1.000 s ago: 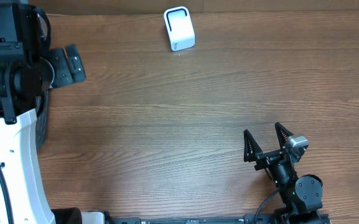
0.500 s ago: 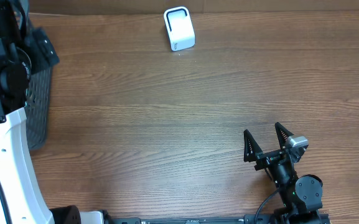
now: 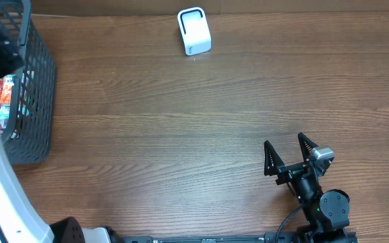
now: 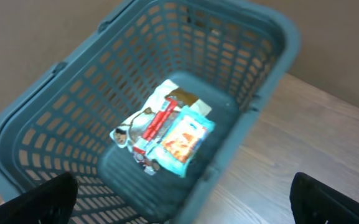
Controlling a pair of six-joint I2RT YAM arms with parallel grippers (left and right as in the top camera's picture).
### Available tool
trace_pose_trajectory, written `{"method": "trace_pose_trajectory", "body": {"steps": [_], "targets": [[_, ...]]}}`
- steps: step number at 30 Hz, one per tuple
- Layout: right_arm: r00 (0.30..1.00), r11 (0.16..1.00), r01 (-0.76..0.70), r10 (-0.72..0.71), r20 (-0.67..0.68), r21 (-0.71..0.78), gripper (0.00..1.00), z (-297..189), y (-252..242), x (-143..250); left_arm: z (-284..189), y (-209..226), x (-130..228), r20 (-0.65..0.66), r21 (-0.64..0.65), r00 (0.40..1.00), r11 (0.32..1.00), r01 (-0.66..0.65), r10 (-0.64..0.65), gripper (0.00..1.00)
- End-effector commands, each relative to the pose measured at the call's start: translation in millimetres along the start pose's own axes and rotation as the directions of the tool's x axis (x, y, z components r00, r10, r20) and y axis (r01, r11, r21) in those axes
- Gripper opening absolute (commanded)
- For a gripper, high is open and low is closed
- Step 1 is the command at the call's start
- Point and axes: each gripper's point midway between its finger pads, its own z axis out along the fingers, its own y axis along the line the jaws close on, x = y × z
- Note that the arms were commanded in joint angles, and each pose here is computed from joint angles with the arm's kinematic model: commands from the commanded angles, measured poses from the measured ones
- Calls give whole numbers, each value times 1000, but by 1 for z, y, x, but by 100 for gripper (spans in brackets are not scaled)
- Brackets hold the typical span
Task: Scan the item barcode
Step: 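Lower the left gripper into the basket and grasp the teal wipes packet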
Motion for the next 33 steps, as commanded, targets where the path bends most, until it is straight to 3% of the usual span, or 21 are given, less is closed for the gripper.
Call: {"method": "trace_pose_trajectory", "body": {"steps": [1, 13, 33], "targets": [[1000, 1000, 8, -8, 0, 3, 100, 0, -1, 3, 27, 8, 3, -60, 49, 998, 999, -8, 11, 100], [1000, 1000, 8, -8, 1, 4, 100, 0, -2, 3, 112, 28, 22, -197, 270, 978, 963, -19, 74, 99], [1000, 1000, 8, -8, 0, 3, 100, 0, -1, 3, 201, 19, 72, -326, 410, 916, 908, -88, 236, 100]]}}
